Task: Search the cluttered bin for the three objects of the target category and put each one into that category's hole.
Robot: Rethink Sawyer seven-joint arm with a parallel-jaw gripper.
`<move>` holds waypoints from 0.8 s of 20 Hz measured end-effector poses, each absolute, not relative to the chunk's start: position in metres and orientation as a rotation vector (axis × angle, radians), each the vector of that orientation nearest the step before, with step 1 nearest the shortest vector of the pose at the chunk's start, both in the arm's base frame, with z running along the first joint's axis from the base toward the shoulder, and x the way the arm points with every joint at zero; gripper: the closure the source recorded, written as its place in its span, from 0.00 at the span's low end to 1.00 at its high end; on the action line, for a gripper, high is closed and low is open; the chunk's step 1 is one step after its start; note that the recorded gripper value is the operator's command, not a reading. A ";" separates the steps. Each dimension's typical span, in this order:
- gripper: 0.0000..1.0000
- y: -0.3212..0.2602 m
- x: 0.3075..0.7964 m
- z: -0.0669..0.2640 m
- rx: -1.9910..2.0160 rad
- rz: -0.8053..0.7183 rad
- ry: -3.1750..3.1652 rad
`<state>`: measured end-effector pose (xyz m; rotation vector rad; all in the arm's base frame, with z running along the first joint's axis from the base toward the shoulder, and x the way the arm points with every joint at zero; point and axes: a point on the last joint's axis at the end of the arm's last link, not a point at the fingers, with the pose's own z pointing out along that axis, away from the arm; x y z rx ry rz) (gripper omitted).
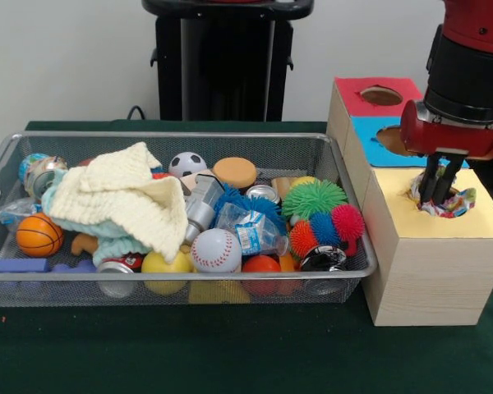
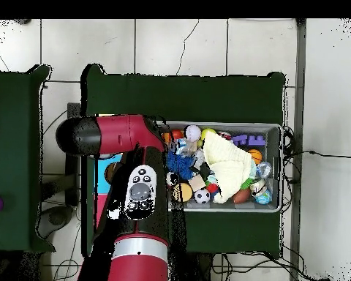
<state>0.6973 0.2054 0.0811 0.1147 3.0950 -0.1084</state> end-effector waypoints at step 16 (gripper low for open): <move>1.00 0.200 0.685 0.062 0.110 -0.101 3.025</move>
